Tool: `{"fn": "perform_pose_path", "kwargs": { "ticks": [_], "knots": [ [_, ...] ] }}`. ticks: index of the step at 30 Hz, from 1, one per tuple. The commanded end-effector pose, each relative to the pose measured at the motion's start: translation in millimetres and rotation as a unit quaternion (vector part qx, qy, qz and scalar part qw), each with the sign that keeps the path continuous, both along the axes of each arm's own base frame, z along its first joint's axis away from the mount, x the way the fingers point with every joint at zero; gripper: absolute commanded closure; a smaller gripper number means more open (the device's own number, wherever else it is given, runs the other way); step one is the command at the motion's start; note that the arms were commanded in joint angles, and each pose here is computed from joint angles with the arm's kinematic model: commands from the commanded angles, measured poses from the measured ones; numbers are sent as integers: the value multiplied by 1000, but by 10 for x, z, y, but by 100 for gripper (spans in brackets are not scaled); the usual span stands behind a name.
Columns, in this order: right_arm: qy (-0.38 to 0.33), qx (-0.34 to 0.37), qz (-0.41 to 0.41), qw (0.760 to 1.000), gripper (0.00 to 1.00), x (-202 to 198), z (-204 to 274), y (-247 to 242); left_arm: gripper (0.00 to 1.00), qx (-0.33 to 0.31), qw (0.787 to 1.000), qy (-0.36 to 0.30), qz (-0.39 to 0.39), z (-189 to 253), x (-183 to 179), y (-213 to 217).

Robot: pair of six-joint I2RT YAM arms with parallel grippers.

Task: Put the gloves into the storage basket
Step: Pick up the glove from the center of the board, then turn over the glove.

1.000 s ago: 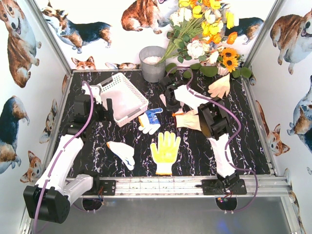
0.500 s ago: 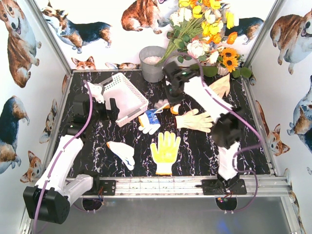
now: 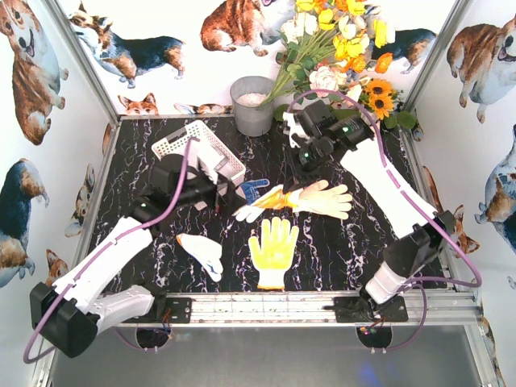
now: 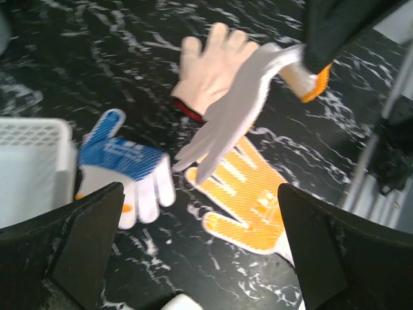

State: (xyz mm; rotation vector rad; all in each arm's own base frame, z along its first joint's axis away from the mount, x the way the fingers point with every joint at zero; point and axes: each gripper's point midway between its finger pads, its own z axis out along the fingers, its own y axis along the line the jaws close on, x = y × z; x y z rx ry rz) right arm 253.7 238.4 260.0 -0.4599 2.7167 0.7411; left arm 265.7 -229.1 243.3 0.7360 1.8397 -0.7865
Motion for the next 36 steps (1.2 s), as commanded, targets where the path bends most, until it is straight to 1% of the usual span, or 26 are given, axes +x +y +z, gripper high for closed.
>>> {"fn": "perform_pose_path", "kwargs": {
  "ticks": [1, 4, 8, 11, 14, 16, 17, 19, 21, 23, 25, 26, 27, 30, 31, 35, 36],
  "knots": [
    [29, 72, 34, 996, 98, -346, 182, 114, 0, -11, 995, -31, -95, 192, -253, -392],
    [34, 85, 40, 995, 97, -450, 169, 126, 0, -10, 990, -25, -139, 136, -444, -573],
    [40, 117, 59, 991, 97, -590, 201, 205, 0, 1, 988, -19, -155, 11, -501, -689],
    [39, 139, 73, 987, 97, -681, 267, 240, 0, 7, 985, -13, -174, 8, -558, -803],
    [41, 150, 76, 985, 96, -722, 283, 251, 2, 21, 978, -2, -207, -60, -703, -980],
    [43, 157, 79, 984, 96, -750, 291, 260, 7, 25, 975, 2, -220, -88, -772, -1081],
    [41, 159, 82, 983, 96, -763, 299, 266, 12, 27, 975, 3, -221, -95, -788, -1121],
    [36, 162, 85, 982, 96, -782, 312, 264, 31, 29, 977, 1, -212, -86, -776, -1166],
    [26, 160, 83, 983, 93, -779, 313, 243, 53, 33, 979, -3, -202, -75, -758, -1168],
    [18, 159, 80, 984, 92, -781, 312, 222, 78, 35, 983, -6, -179, -71, -707, -1140],
    [10, 160, 76, 984, 89, -768, 315, 213, 96, 27, 988, -5, -151, -60, -660, -1105],
    [7, 159, 72, 985, 86, -756, 317, 209, 100, 23, 991, -7, -134, -46, -627, -1080],
    [1, 158, 67, 985, 81, -735, 319, 204, 100, 17, 993, -8, -115, -28, -589, -1047],
    [-11, 157, 40, 987, 54, -649, 313, 191, 100, 17, 999, -6, -51, 1, -463, -919],
    [-15, 160, 28, 987, 48, -610, 319, 196, 100, 19, 999, -2, -28, 4, -412, -877],
    [-55, 211, -17, 976, 28, -443, 487, 253, 100, 31, 997, 18, 68, -105, -197, -709],
    [-68, 224, -38, 971, 23, -373, 518, 248, 100, 27, 996, 21, 80, -110, -175, -696]
  ]
}}
